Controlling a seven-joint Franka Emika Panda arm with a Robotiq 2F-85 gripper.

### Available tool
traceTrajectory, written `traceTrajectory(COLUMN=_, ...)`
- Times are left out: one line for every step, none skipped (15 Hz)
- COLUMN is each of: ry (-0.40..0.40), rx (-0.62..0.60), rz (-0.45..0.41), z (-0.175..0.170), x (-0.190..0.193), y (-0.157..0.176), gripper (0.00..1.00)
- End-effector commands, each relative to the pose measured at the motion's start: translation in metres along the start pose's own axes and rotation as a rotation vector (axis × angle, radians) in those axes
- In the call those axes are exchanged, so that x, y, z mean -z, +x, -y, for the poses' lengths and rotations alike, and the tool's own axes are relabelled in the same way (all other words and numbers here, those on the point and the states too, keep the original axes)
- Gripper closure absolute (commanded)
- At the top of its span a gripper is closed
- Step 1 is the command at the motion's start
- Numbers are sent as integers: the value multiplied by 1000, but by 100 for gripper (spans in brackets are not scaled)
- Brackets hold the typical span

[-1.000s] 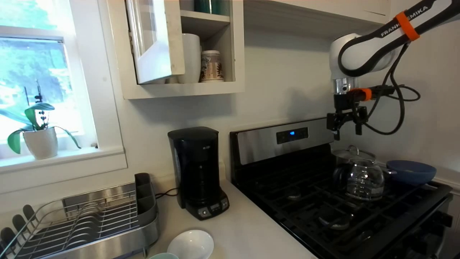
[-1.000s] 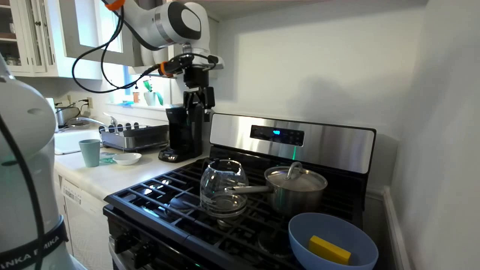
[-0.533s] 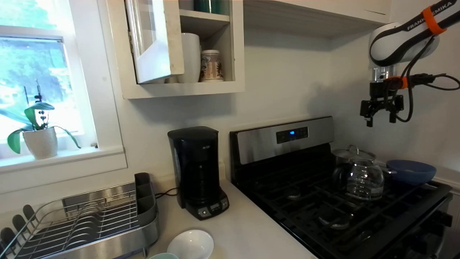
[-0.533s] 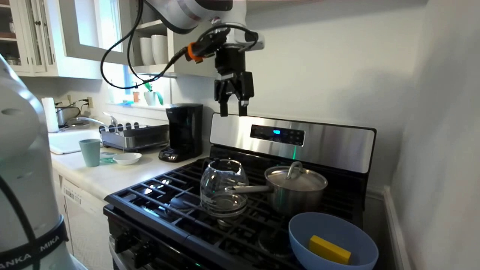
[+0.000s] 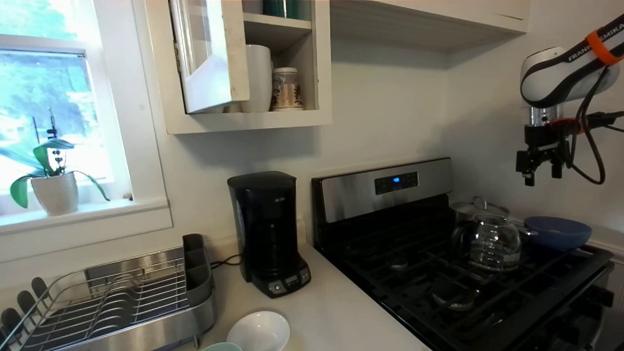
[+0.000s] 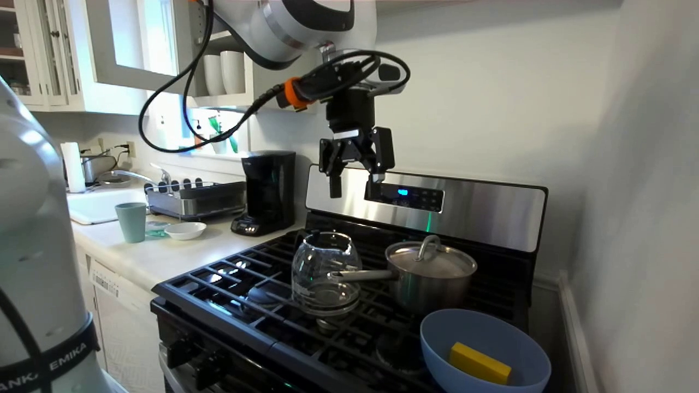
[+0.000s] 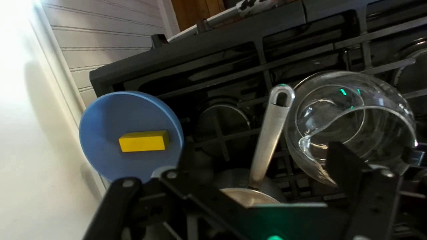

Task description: Put the blue bowl on the cupboard to the left

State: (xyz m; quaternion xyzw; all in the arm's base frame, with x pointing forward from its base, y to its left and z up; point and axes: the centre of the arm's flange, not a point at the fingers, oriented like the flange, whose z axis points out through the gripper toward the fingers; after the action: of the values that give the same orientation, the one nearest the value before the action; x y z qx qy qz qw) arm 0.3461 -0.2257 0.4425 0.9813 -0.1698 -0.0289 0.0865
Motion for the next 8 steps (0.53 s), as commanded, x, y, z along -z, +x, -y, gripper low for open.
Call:
traceTrajectory(ry=-1, rx=2, rz=-1, z=1, x=1, y=0, gripper=0)
traceTrajectory(ry=-1, rx=3, rz=-2, z=1, x=1, y=1, gripper=0)
traceTrajectory(ry=-2, rx=4, rz=-3, z=2, x=1, y=1, gripper=0)
traceTrajectory(ry=-2, rx=4, rz=-3, z=2, x=1, y=1, gripper=0)
traceTrajectory(ry=-2, rx=4, rz=-3, z=2, x=1, y=1, gripper=0)
traceTrajectory(ry=-2, rx=4, rz=-3, z=2, x=1, y=1, gripper=0)
traceTrajectory(ry=9, rx=17, rz=0, z=0, x=0, y=8, gripper=0)
traceTrajectory(ry=55, rx=42, rz=10, z=-8, x=0, y=19, gripper=0)
